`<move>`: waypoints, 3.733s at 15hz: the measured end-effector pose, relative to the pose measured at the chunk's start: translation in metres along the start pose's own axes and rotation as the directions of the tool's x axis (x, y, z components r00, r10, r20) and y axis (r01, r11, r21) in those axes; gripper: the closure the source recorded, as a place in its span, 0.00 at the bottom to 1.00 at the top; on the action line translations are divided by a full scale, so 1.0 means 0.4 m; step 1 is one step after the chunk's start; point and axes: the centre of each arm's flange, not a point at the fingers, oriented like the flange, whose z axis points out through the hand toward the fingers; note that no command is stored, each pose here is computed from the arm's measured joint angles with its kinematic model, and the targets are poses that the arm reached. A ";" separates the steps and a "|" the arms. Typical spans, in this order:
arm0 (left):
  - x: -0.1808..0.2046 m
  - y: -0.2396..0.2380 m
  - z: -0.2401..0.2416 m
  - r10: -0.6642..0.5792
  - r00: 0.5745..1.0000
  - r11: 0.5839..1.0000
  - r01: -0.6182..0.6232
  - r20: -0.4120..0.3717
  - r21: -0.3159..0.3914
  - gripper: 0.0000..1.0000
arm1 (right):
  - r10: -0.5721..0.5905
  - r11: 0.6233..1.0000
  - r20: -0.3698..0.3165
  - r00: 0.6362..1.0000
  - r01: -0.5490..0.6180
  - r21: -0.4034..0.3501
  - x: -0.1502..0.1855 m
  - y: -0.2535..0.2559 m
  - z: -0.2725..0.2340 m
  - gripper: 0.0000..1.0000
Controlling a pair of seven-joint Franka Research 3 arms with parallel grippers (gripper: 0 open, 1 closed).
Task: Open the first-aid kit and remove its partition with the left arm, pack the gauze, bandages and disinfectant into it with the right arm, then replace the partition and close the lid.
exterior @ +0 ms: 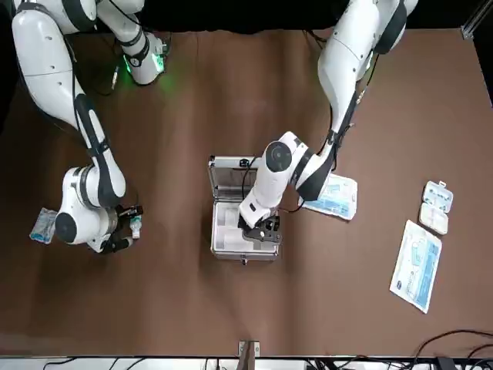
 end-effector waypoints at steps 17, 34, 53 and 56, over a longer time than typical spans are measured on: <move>-0.036 0.034 0.004 0.026 0.996 0.999 -0.030 0.080 0.042 0.28 | 0.057 0.998 -0.066 0.996 -0.058 -0.006 0.027 0.009 -0.065 0.60; -0.061 0.057 -0.002 0.035 0.990 0.998 -0.043 0.136 0.056 0.52 | 0.108 0.994 -0.018 0.994 -0.108 0.004 0.034 -0.046 -0.124 0.60; -0.052 0.044 -0.005 0.009 0.991 0.998 -0.018 0.133 0.067 0.97 | 0.136 0.990 -0.015 0.991 -0.136 0.027 0.048 -0.119 -0.159 0.60; -0.041 0.045 -0.024 0.005 0.992 0.998 -0.013 0.123 0.063 0.97 | 0.139 0.990 -0.016 0.990 -0.138 0.037 0.049 -0.124 -0.161 0.60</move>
